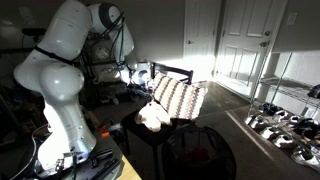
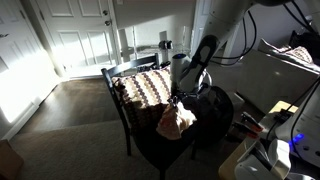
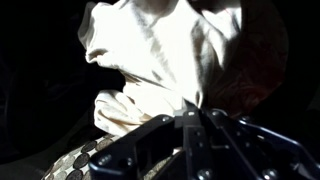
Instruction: Put the cloth in the laundry basket
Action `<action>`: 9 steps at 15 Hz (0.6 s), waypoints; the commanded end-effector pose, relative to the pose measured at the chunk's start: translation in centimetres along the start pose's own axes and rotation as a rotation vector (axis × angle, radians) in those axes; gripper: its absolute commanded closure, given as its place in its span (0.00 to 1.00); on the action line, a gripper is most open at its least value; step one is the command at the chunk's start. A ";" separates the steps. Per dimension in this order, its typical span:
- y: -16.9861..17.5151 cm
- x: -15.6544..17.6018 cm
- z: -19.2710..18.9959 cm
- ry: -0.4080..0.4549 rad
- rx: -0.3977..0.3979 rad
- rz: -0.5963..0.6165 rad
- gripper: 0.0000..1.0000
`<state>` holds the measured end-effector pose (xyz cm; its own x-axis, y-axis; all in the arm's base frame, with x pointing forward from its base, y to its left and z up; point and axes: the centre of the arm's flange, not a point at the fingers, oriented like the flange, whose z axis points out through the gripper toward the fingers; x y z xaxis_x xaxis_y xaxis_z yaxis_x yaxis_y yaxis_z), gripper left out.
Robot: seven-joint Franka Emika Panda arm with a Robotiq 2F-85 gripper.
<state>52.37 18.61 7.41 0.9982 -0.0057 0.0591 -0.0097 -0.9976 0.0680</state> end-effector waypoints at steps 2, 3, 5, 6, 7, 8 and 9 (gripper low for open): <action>1.4 -3.3 -5.0 0.024 0.026 -0.019 0.99; 1.5 -3.6 -5.6 0.030 0.031 -0.019 0.99; 2.2 -4.0 -6.7 0.037 0.044 -0.019 0.99; 2.6 -4.2 -7.3 0.041 0.047 -0.026 0.99; 3.2 -4.3 -7.9 0.045 0.056 -0.026 0.99; 3.8 -4.4 -8.5 0.053 0.059 -0.026 0.99; 4.5 -4.3 -9.1 0.061 0.061 -0.028 0.99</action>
<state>49.07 17.15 13.51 0.9960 -0.0060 0.0888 -0.0090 -0.9994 0.0340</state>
